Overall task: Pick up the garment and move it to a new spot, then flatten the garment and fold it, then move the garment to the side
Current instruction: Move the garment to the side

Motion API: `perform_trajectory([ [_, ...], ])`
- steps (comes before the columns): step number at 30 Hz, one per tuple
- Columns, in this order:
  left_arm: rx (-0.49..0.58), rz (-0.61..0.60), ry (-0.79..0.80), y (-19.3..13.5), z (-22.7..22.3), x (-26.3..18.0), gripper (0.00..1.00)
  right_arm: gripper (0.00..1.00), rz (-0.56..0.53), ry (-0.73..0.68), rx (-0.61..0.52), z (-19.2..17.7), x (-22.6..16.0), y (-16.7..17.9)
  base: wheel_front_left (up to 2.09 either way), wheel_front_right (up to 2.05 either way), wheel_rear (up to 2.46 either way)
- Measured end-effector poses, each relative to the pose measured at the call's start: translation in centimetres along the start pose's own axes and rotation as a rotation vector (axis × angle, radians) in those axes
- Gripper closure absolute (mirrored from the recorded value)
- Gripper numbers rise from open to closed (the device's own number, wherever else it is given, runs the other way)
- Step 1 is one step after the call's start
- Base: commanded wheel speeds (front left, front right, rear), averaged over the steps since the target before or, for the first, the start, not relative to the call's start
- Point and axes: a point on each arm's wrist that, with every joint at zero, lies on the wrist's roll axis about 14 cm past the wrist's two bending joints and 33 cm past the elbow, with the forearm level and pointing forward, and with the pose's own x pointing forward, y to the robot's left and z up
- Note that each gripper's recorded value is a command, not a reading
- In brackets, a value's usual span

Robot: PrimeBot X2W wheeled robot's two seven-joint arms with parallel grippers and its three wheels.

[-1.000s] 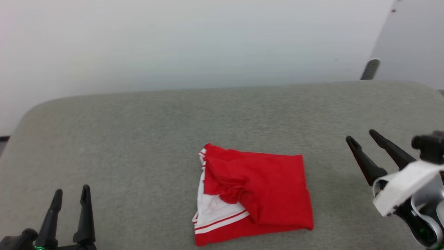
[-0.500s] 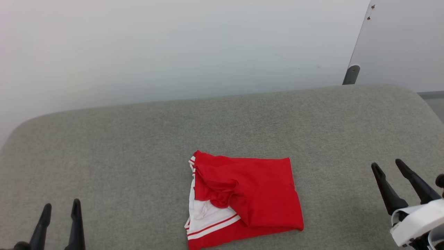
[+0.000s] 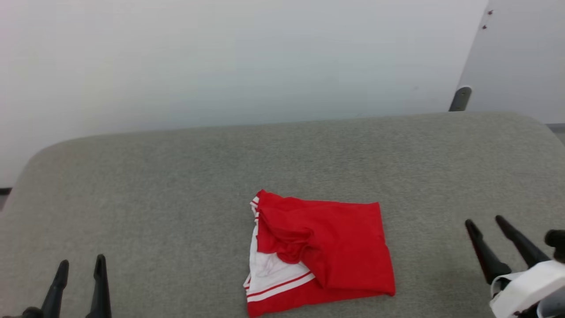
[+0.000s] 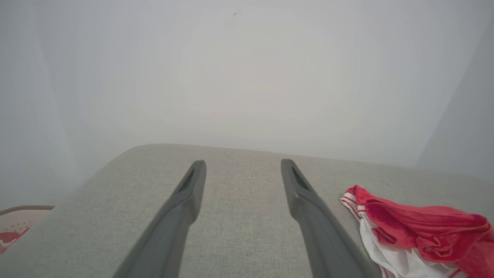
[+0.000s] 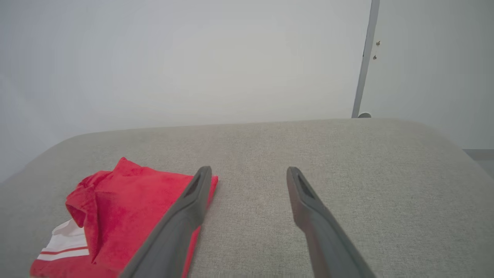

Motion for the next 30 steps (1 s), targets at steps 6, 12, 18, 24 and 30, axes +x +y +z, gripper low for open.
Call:
perform_trajectory([
  [6,-0.006,0.0,0.007,-0.1,-0.2,-0.3,0.0,0.0,0.073,0.145,0.008,-1.7,2.4,2.2,0.0,0.0,0.0],
  [12,-0.019,0.017,0.009,0.2,-0.1,-0.5,0.0,0.0,0.133,0.318,0.004,-4.1,5.2,3.8,0.0,0.0,0.0],
  [18,-0.034,0.051,0.035,0.7,-1.0,-0.4,0.0,0.0,0.165,0.512,0.011,-7.9,7.2,4.7,0.0,0.0,0.0],
  [24,-0.041,0.091,0.078,1.4,-2.5,-0.6,0.0,0.0,0.189,0.711,0.04,-12.6,7.9,5.7,0.0,0.0,0.0],
  [30,-0.045,0.135,0.108,2.4,-3.4,-1.1,0.0,0.0,0.221,0.841,0.063,-15.4,8.5,7.0,0.0,0.0,0.0],
])
